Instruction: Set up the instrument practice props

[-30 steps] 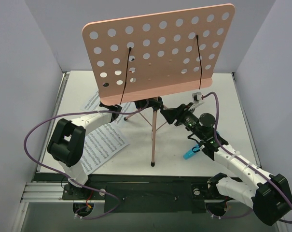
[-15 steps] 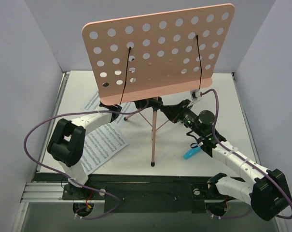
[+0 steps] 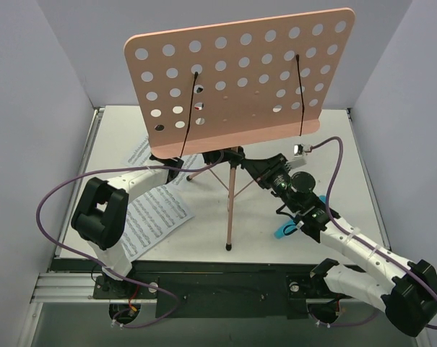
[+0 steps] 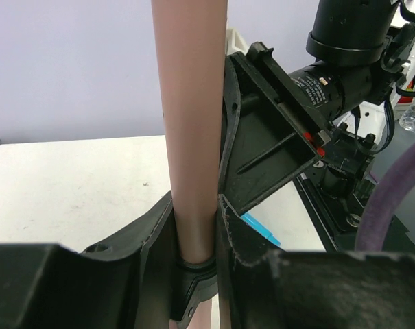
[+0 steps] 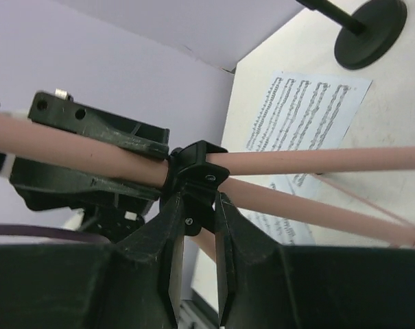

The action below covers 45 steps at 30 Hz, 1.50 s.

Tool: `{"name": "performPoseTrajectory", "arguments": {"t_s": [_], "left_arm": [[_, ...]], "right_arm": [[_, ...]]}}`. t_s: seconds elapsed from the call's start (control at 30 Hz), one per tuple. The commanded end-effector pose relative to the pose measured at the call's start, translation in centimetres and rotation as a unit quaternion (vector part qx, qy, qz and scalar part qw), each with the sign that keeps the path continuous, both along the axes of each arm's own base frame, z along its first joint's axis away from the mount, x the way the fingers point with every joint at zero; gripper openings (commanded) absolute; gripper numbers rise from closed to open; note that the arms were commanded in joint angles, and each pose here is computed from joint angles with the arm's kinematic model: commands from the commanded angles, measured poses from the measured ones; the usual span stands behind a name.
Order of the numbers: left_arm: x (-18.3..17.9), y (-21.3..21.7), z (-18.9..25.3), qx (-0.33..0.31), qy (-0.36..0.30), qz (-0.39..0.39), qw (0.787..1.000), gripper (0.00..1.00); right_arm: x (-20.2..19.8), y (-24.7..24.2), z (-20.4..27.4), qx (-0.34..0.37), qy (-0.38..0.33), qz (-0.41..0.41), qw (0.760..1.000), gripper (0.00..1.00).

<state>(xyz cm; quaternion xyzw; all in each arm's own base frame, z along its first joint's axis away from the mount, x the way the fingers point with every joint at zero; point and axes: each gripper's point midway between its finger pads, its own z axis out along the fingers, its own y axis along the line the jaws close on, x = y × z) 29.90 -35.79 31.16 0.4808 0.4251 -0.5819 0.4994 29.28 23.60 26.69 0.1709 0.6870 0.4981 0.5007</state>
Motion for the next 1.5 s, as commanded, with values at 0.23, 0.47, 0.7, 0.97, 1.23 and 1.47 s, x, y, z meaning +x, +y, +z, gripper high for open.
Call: {"name": "performPoseTrajectory", "arguments": {"t_s": [0.23, 0.47, 0.7, 0.97, 1.23, 1.47], "left_arm": [[-1.2, -0.2, -4.3, 0.053, 0.071, -0.044, 0.995, 0.0], [-0.8, -0.5, -4.5, 0.053, 0.075, -0.043, 0.995, 0.0], [-0.1, -1.5, -3.5, 0.049, 0.061, -0.048, 0.996, 0.0], [0.7, -4.4, -4.4, 0.05, 0.061, -0.096, 0.992, 0.0], [2.0, -6.3, -4.6, 0.038, 0.057, -0.149, 0.987, 0.03], [2.0, -5.5, -4.5, 0.029, 0.074, -0.145, 0.986, 0.17]], "right_arm": [[1.7, -2.6, -0.1, 0.338, 0.194, -0.126, 0.912, 0.0], [1.0, -3.6, 2.2, 0.198, 0.07, -0.117, 0.971, 0.4], [-2.8, -7.5, 0.0, 0.055, 0.008, -0.136, 0.989, 0.58], [-7.3, -12.4, -3.2, 0.018, -0.004, -0.168, 0.986, 0.58], [-8.5, -13.1, -4.7, -0.052, -0.004, -0.157, 0.986, 0.58], [-8.2, -13.5, -4.3, -0.109, -0.022, -0.161, 0.981, 0.59]]}}
